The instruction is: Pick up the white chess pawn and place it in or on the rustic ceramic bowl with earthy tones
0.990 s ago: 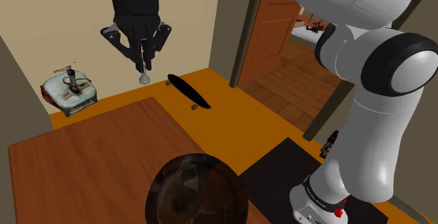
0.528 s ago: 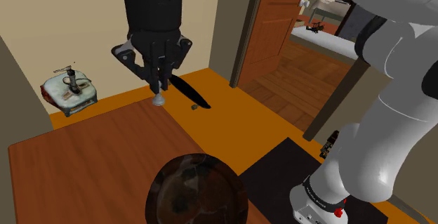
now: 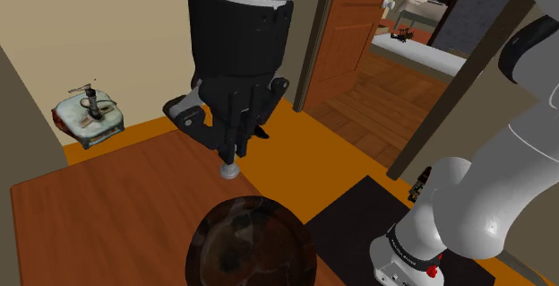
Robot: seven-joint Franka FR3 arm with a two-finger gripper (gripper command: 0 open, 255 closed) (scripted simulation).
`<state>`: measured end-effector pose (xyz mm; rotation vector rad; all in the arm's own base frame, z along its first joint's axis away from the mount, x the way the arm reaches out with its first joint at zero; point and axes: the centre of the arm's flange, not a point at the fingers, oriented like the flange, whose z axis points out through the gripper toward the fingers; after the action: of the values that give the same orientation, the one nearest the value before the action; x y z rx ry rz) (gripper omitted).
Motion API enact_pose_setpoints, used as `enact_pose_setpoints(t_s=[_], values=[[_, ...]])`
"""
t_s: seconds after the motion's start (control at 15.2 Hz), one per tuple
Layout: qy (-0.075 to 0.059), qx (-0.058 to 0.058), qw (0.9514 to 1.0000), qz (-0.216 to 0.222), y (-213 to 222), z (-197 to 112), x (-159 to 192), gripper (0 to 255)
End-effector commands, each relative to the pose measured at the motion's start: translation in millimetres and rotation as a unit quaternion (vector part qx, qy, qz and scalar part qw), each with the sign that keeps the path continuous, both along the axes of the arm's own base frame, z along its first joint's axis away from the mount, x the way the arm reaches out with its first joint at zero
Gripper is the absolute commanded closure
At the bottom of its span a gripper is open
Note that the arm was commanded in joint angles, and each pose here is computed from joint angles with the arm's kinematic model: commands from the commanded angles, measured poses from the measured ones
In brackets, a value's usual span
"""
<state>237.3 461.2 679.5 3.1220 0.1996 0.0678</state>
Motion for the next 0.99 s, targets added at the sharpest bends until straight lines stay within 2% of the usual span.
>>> enact_pose_setpoints(t_s=[0.0, 0.07, 0.92], values=[[0.000, 0.000, 1.0000, -0.001, -1, 0, -27, 255], [0.000, 0.000, 1.0000, -0.001, 0, 2, -49, 255], [0.000, 0.000, 1.0000, -0.001, 0, -67, -49, 255]])
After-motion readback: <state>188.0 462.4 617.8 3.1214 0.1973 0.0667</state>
